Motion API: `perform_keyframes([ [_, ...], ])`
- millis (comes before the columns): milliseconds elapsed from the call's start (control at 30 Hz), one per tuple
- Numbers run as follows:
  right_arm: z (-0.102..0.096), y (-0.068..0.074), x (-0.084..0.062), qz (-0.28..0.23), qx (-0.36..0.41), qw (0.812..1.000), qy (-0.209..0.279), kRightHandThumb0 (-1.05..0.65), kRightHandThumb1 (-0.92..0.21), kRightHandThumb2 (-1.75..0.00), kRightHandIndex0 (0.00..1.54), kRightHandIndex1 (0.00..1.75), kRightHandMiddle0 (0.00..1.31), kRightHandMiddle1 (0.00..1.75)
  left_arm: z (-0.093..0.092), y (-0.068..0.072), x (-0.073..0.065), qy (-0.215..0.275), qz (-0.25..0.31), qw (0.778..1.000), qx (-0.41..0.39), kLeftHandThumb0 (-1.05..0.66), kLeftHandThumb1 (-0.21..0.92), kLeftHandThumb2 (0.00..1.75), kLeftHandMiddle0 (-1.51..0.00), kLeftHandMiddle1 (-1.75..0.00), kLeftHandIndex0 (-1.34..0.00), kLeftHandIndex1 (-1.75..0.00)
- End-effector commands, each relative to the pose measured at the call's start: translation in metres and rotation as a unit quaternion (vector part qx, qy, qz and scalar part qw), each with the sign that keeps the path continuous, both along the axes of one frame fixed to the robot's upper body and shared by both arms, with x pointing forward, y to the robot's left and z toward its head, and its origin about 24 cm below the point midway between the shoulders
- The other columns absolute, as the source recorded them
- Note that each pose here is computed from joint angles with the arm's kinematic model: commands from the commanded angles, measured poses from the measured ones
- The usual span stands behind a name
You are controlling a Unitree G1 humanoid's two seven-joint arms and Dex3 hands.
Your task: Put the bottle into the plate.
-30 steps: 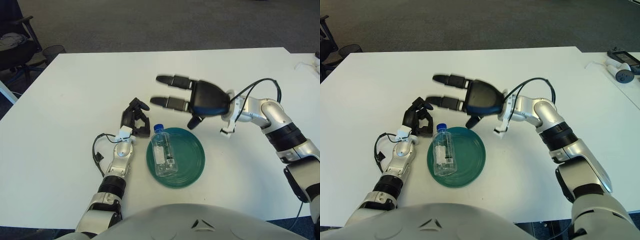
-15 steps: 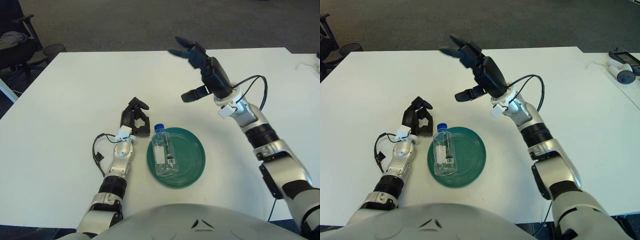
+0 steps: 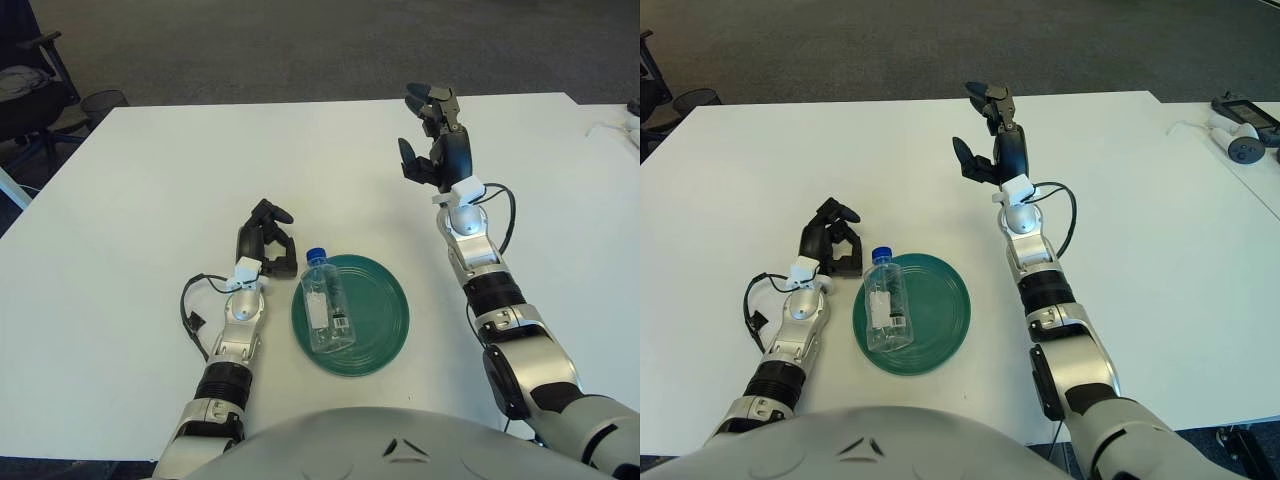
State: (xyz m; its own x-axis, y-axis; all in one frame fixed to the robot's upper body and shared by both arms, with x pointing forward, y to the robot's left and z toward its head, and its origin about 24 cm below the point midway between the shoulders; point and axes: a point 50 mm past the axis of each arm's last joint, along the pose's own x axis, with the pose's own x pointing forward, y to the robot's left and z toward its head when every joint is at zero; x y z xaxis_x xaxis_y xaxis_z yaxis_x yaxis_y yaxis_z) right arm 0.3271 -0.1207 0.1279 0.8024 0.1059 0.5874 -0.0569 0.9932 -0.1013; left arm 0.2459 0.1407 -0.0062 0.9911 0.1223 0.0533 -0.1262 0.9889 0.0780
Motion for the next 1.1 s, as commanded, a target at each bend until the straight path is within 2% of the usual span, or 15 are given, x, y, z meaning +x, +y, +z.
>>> perform_keyframes([
  [0,-0.008,0.001,-0.001,0.002,0.024,1.000,0.018,-0.49,-0.72,-0.83,0.11,0.77,0.00,1.09,-0.028,0.003,-0.020,0.080,0.007,0.997,0.008,0.00,-0.04,1.71,-0.87,-1.71,-0.66,-1.75],
  [267,-0.023,-0.001,-0.009,-0.008,0.032,0.999,0.035,-0.45,-0.73,-0.87,0.11,0.80,0.00,1.12,-0.027,0.003,-0.020,0.076,0.010,0.997,0.006,0.00,-0.04,1.71,-0.88,-1.70,-0.66,-1.75],
  [1067,-0.023,0.000,-0.009,-0.010,0.033,0.999,0.036,-0.44,-0.72,-0.88,0.11,0.80,0.00,1.13,-0.025,0.006,-0.020,0.075,0.007,0.997,0.008,0.00,-0.05,1.71,-0.90,-1.67,-0.67,-1.75],
])
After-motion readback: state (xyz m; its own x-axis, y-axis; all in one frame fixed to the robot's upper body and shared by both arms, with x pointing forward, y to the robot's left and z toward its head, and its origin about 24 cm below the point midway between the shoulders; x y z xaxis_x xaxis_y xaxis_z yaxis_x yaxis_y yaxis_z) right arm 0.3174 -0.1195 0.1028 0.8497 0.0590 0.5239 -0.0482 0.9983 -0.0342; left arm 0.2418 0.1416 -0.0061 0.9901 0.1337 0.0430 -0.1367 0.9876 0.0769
